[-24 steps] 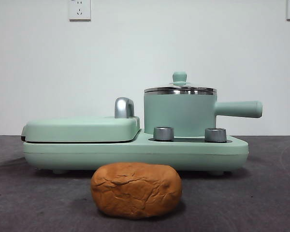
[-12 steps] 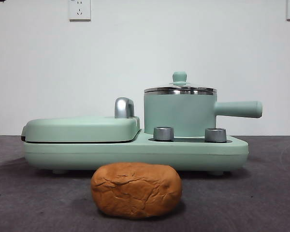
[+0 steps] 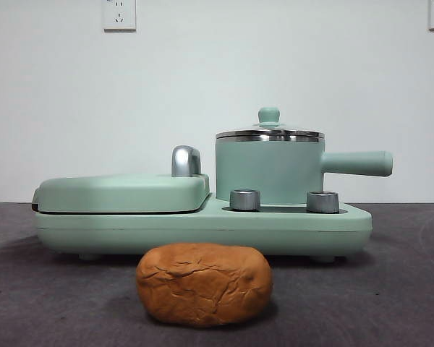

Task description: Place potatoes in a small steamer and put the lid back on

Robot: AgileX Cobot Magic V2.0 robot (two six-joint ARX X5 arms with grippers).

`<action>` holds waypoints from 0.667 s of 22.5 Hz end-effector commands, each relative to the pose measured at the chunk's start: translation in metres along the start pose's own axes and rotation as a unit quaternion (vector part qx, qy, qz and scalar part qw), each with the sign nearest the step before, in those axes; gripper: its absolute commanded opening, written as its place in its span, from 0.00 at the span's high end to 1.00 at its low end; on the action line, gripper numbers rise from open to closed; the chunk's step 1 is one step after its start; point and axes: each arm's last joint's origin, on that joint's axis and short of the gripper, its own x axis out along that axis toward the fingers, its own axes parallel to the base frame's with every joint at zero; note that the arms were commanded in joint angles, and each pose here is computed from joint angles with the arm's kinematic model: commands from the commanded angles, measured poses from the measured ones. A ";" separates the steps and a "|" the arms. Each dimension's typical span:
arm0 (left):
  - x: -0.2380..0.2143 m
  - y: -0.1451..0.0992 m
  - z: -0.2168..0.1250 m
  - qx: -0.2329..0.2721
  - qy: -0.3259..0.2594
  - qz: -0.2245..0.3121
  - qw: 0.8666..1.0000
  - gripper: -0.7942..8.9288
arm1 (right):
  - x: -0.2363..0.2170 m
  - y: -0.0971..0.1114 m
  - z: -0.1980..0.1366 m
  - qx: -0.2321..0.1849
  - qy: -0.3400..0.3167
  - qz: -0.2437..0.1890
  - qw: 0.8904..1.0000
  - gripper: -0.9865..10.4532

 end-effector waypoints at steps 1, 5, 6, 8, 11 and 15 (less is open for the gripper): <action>0.005 0.004 0.012 -0.021 -0.030 0.001 0.999 0.57 | -0.002 -0.002 0.006 0.029 -0.014 -0.007 0.999 0.63; 0.026 0.010 0.022 -0.043 -0.060 -0.009 0.997 0.57 | -0.002 -0.003 0.007 0.052 -0.020 -0.009 0.998 0.63; 0.035 0.011 0.024 -0.049 -0.064 -0.015 0.997 0.57 | -0.002 -0.003 0.007 0.055 -0.020 -0.010 0.998 0.63; 0.053 0.014 0.027 -0.061 -0.069 -0.025 0.995 0.57 | -0.002 -0.003 0.007 0.059 -0.020 -0.009 0.998 0.63; 0.085 0.016 0.030 -0.063 -0.072 -0.042 0.995 0.57 | -0.002 -0.003 0.007 0.060 -0.020 -0.009 0.998 0.63; 0.130 0.012 0.032 -0.061 -0.087 -0.064 0.992 0.57 | -0.002 -0.003 0.007 0.060 -0.020 -0.010 0.998 0.63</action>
